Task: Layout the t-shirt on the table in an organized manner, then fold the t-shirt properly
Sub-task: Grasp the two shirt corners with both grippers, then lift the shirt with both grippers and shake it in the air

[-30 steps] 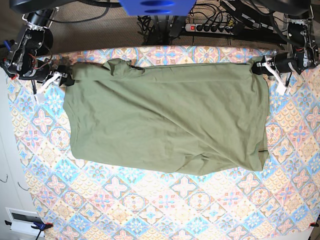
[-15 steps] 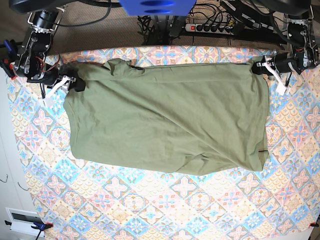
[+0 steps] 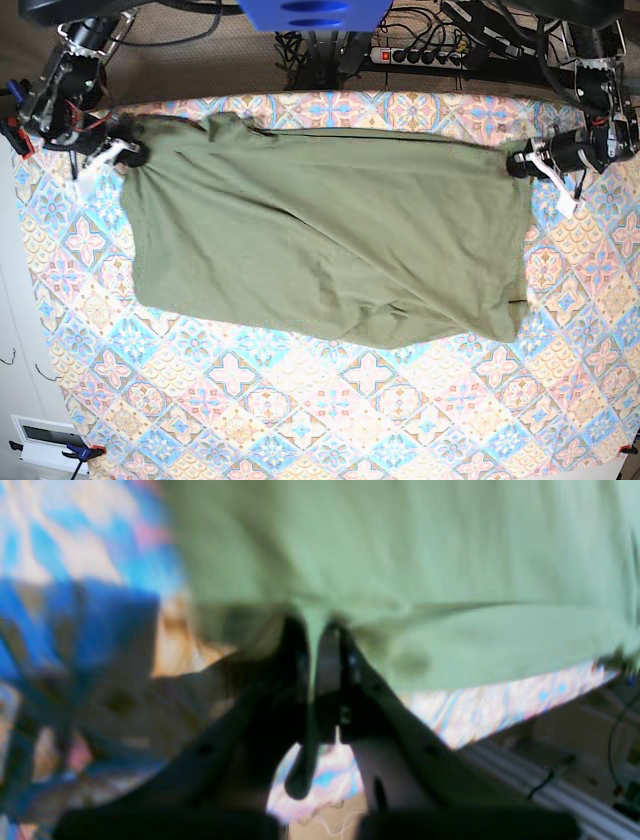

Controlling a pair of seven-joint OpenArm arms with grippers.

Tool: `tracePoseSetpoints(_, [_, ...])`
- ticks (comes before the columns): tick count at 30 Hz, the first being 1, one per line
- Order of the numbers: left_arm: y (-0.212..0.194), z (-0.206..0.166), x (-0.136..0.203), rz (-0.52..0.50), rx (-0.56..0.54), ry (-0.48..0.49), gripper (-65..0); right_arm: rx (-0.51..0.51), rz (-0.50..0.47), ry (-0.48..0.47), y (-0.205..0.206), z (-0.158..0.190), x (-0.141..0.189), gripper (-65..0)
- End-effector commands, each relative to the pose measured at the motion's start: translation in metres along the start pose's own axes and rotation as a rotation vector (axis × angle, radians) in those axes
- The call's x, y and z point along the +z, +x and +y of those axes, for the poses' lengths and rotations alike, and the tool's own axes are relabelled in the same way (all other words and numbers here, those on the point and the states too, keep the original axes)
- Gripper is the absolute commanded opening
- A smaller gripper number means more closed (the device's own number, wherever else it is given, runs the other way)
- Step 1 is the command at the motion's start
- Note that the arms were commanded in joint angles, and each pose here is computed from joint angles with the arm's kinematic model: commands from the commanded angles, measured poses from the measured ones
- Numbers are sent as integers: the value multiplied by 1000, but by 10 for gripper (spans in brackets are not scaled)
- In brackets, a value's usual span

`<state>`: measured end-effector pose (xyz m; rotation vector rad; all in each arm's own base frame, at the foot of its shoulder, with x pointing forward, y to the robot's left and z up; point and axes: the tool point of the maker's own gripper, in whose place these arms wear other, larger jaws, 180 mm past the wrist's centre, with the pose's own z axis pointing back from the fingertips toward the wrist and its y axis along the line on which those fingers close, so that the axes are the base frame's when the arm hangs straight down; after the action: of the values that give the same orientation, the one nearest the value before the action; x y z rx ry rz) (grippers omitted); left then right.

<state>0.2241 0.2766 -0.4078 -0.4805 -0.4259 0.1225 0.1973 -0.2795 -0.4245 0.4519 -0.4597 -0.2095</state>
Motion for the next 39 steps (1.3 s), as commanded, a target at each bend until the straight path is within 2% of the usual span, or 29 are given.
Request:
tracePoseSetpoints(1, [29, -3, 10, -71, -28, -6, -650, 59, -68, -3, 27, 1, 11, -641])
tracePoseSetpoints(11, [126, -46, 19, -304, -79, -102, -650, 178, -265, 34, 115, 34, 25, -641])
tracePoseSetpoints(17, [186, -81, 34, -440, -126, -172, -650, 220, -379, 72, 167, 57, 36, -641])
tracePoseSetpoints(21, [234, -104, 59, -548, -176, -203, -650, 255, -480, 106, 210, 78, 51, -642])
tracePoseSetpoints(24, [275, -126, 71, -619, -164, -267, -650, 221, -531, 171, 247, 90, 53, -642])
tracePoseSetpoints(27, [313, -130, 81, -658, -126, -288, -650, 174, -572, 234, 283, 95, 59, -641])
tracePoseSetpoints(30, [354, -145, 91, -716, -77, -335, -650, 140, -638, 329, 327, 119, 65, -640])
tracePoseSetpoints(35, [411, -169, 115, -811, -38, -367, -650, 220, -710, 403, 395, 171, 93, -640])
tracePoseSetpoints(39, [449, -195, 145, -892, -20, -417, -650, 283, -824, 443, 439, 210, 133, -640])
